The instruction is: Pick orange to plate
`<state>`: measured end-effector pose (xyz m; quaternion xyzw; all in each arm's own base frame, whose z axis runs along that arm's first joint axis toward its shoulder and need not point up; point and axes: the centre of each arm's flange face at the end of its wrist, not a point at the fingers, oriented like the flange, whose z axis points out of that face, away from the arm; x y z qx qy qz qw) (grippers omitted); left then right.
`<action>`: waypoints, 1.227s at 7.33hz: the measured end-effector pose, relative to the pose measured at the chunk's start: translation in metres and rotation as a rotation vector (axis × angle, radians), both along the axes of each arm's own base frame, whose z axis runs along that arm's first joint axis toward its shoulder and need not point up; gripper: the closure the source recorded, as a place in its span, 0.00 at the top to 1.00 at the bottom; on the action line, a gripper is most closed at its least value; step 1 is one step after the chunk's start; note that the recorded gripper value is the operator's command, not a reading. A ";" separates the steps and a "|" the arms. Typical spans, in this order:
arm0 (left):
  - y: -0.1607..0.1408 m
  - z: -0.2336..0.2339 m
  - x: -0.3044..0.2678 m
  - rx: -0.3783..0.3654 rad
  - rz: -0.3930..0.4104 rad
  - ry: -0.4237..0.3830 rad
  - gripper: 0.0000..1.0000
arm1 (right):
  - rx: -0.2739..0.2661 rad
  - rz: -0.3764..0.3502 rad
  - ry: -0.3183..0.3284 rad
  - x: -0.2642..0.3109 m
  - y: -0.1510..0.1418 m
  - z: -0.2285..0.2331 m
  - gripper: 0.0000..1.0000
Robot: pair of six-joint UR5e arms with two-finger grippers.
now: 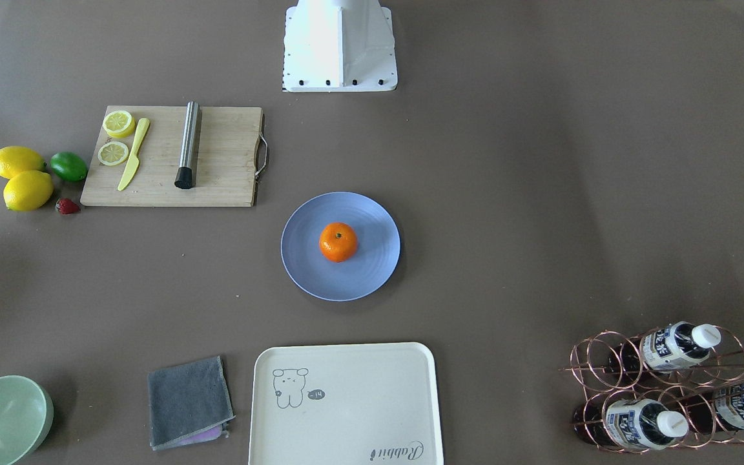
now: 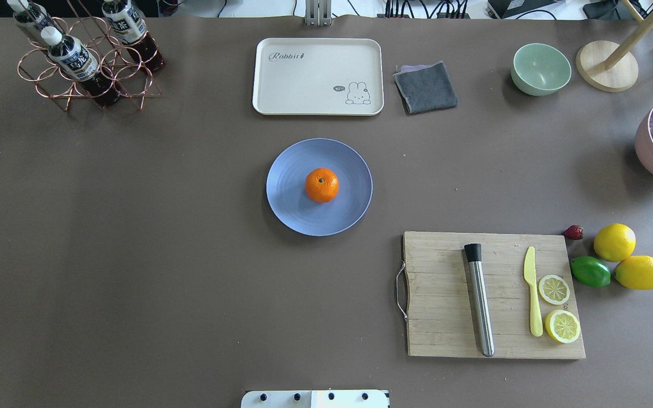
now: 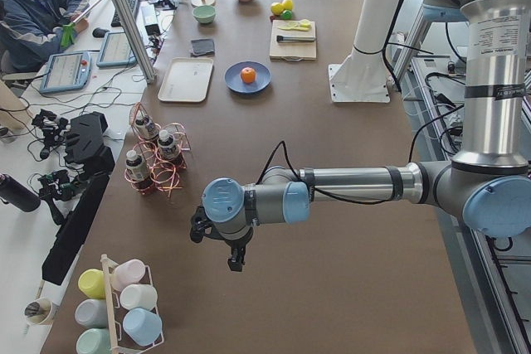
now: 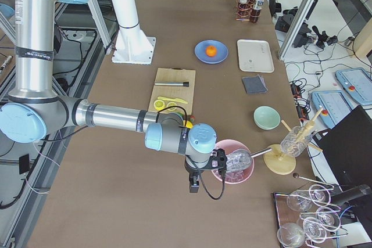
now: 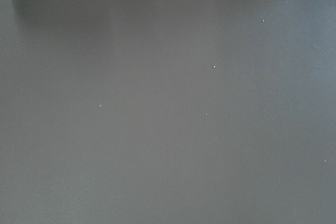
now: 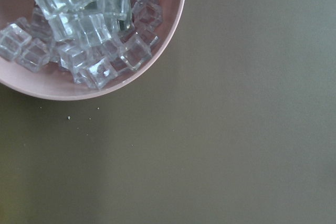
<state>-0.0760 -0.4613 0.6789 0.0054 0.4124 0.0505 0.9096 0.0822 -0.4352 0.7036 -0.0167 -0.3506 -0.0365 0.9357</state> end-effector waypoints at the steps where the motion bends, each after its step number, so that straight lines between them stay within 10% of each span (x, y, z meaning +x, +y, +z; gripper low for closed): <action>1: -0.001 -0.001 0.000 0.004 0.000 0.000 0.98 | 0.003 0.000 -0.005 0.000 0.000 -0.001 1.00; 9: 0.002 -0.003 -0.001 0.010 -0.001 0.002 0.98 | 0.010 -0.003 -0.010 -0.001 -0.001 -0.004 1.00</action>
